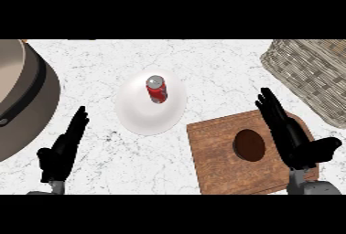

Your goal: Pick the cupcake from the cutting board and place it in the basket

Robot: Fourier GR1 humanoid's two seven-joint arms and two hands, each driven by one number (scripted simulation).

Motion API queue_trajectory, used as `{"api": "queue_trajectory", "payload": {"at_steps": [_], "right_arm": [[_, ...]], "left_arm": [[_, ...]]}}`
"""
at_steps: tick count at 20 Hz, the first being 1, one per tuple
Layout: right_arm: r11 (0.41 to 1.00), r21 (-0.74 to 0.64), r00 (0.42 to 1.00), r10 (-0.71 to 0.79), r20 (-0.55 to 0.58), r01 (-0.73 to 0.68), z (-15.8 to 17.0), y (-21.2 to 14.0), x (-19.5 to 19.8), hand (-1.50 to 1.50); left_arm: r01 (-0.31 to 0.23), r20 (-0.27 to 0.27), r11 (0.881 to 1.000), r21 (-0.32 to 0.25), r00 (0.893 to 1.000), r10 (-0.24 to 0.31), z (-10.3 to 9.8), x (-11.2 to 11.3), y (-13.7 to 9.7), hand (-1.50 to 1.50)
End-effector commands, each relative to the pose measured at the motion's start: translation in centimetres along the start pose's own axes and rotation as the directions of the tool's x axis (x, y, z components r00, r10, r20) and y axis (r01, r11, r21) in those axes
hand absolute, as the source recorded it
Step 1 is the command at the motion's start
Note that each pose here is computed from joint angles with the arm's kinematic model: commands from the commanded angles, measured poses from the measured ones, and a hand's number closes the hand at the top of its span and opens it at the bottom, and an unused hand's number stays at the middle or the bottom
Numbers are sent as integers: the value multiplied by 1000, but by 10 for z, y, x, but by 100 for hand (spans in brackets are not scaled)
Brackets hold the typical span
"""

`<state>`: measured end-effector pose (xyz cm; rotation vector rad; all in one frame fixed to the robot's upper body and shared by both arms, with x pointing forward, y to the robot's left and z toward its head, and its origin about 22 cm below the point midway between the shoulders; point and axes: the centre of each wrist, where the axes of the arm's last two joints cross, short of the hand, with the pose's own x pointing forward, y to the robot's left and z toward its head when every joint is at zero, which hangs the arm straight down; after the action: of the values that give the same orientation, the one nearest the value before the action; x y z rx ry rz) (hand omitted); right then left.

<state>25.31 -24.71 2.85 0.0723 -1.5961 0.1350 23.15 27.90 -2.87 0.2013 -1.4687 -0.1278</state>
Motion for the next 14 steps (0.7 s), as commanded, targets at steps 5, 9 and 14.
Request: {"api": "queue_trajectory", "payload": {"at_steps": [5, 9, 14], "right_arm": [[987, -133, 900, -24, 435, 91, -29, -85, 75, 150], [866, 87, 779, 395, 487, -493, -32, -50, 77, -150], [890, -104, 727, 427, 537, -445, -36, 55, 58, -150]], "left_arm": [[34, -3, 997, 70, 999, -34, -29, 48, 53, 0], [-34, -50, 999, 7, 998, 34, -39, 49, 38, 0], [-51, -74, 998, 25, 996, 52, -64, 69, 41, 0]]}}
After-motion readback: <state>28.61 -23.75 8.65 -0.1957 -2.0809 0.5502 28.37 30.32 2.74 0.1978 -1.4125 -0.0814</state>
